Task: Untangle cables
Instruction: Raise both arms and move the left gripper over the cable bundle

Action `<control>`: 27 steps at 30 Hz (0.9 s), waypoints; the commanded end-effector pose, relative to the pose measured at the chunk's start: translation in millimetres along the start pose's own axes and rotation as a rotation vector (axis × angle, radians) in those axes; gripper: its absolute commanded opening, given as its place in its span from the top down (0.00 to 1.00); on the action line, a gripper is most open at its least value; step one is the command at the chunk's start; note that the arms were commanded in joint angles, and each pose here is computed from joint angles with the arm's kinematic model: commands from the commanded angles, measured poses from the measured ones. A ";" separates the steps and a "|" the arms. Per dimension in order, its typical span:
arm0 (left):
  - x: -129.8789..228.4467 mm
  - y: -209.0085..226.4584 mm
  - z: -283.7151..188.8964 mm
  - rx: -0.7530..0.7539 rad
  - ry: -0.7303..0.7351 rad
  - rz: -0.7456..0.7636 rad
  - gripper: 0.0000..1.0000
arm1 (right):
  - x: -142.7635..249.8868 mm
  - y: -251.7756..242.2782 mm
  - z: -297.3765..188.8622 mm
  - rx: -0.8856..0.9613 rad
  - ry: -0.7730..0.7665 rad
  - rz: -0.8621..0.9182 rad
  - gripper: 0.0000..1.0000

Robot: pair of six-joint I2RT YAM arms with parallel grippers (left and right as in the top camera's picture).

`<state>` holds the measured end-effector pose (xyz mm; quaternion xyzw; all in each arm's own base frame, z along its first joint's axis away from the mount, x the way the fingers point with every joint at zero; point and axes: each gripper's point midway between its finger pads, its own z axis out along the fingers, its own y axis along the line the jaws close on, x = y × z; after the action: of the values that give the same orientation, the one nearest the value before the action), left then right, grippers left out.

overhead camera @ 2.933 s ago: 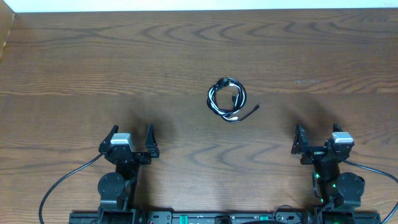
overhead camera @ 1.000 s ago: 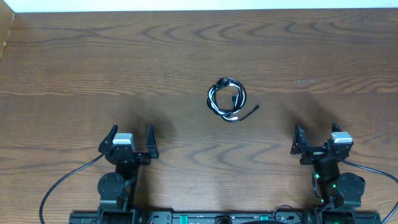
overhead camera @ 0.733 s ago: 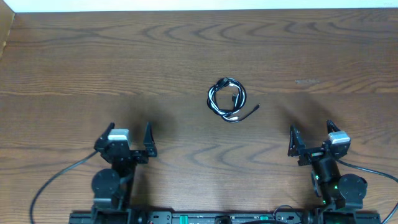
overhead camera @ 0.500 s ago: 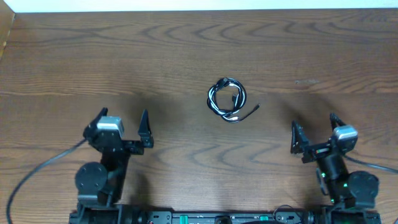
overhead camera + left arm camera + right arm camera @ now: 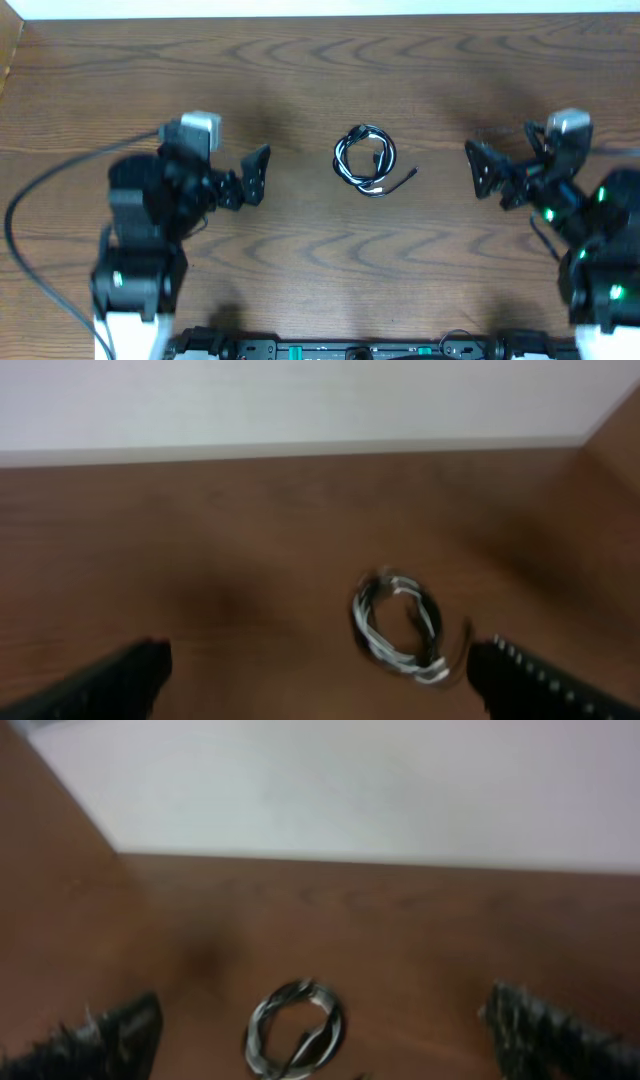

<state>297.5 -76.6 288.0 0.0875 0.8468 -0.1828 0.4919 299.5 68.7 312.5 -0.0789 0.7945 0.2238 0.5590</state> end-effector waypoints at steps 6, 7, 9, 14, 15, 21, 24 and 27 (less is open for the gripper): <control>-27.0 -0.8 28.7 0.041 0.318 -0.129 0.01 | -46.3 15.8 31.4 -0.147 0.184 0.032 0.01; -26.9 0.3 31.9 0.040 0.359 -0.146 0.01 | -48.5 15.9 36.8 -0.161 0.214 0.053 0.01; -25.6 2.9 38.7 0.035 0.429 -0.176 0.01 | -50.9 16.4 47.3 -0.198 0.264 0.073 0.01; -22.9 12.8 67.8 0.037 0.478 -0.204 0.01 | -50.3 2.4 84.2 -0.243 0.297 0.081 0.01; -19.3 14.8 72.4 0.037 0.492 -0.210 0.01 | -49.6 -2.2 92.8 -0.244 0.293 0.082 0.01; -14.0 6.9 108.7 0.134 0.509 -0.275 0.01 | -17.5 -14.7 133.4 -0.238 0.394 0.268 0.06; 1.7 1.3 129.4 0.153 0.561 -0.276 0.05 | -2.9 -20.0 141.9 -0.231 0.436 0.296 0.11; 23.1 -10.4 155.5 0.173 0.624 -0.262 0.13 | 8.9 -27.7 147.2 -0.206 0.470 0.317 0.16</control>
<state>403.2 -122.4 217.9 0.0544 0.9425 -0.2618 0.2003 430.4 108.0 255.8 -0.0657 0.8774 0.3573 0.3133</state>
